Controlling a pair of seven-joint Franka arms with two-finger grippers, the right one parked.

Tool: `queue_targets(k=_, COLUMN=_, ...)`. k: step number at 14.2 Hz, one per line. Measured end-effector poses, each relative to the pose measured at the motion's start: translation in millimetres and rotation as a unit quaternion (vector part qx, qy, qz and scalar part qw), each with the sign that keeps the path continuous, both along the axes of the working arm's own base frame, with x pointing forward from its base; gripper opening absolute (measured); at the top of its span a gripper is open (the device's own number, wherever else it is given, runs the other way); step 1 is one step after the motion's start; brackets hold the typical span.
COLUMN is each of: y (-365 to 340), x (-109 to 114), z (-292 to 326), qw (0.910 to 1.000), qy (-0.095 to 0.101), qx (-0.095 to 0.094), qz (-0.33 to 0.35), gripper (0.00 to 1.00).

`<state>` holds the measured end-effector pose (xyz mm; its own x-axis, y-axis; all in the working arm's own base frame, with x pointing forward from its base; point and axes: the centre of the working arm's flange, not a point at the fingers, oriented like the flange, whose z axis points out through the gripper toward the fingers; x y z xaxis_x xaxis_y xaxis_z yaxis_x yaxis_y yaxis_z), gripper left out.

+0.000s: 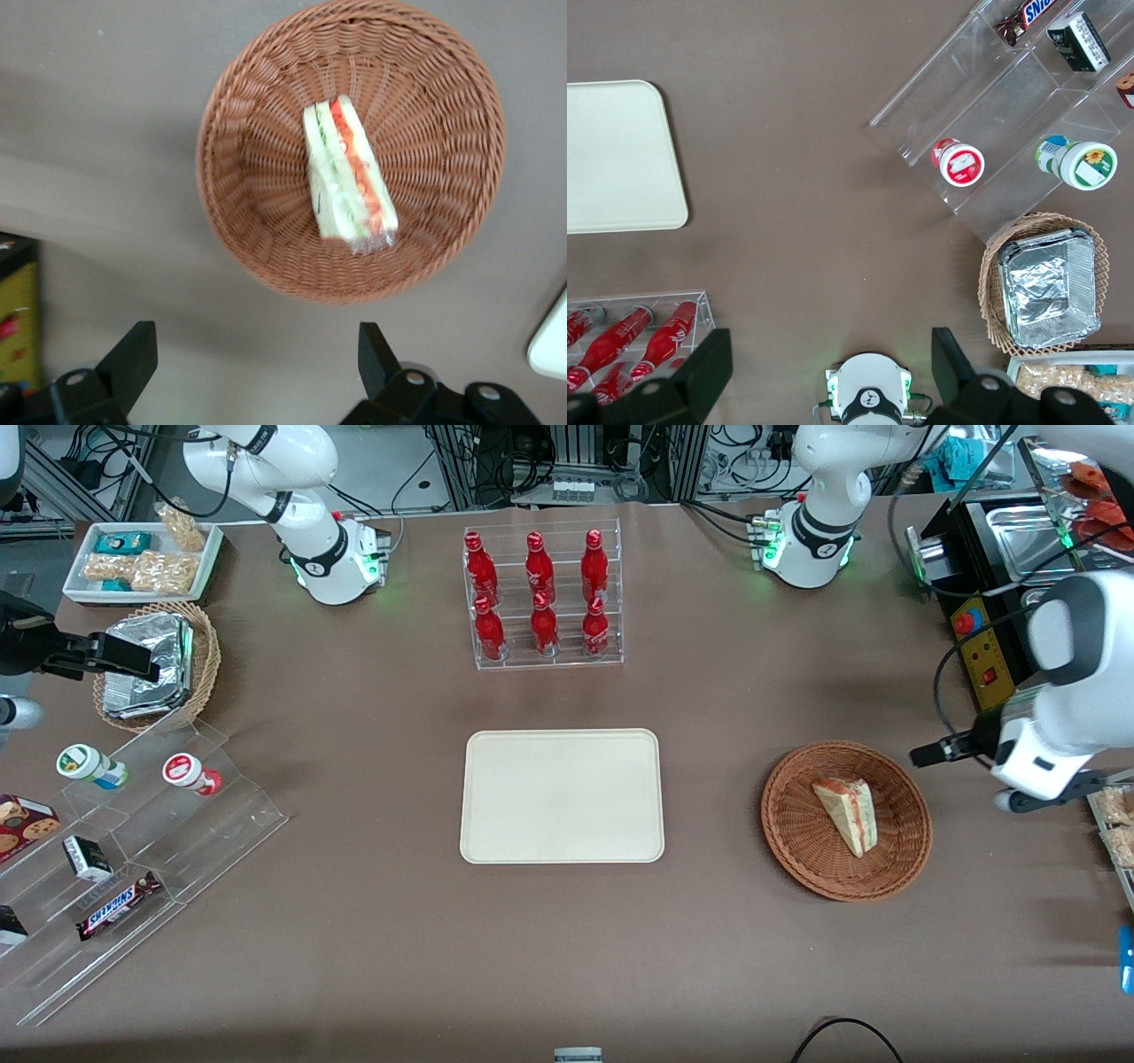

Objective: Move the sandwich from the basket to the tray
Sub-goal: 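Move the open left gripper down over the sandwich in the wicker basket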

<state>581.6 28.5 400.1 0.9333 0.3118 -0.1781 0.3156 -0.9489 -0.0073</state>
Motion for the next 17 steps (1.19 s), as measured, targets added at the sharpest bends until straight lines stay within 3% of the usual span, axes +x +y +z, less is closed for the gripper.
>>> queue_targets(k=3, y=-7.5, x=-2.6, z=-31.4, qw=0.9986, qy=-0.014, qx=0.006, qz=0.05, gripper=1.0)
queue_targets(k=7, y=-37.8, x=1.3, z=-82.6, qw=0.993, qy=-0.058, qx=0.007, qz=0.102, gripper=1.0)
queue_targets(k=10, y=-67.2, x=6.8, z=-93.6, qw=0.9921, qy=-0.072, qx=0.004, qz=0.102, gripper=1.0)
queue_targets(k=13, y=-70.8, x=6.7, z=-97.1, qw=0.9926, qy=-0.069, qx=0.004, qz=0.1, gripper=1.0)
queue_targets(k=17, y=-67.9, x=2.4, z=-129.4, qw=0.9939, qy=-0.04, qx=0.005, qz=0.103, gripper=1.0)
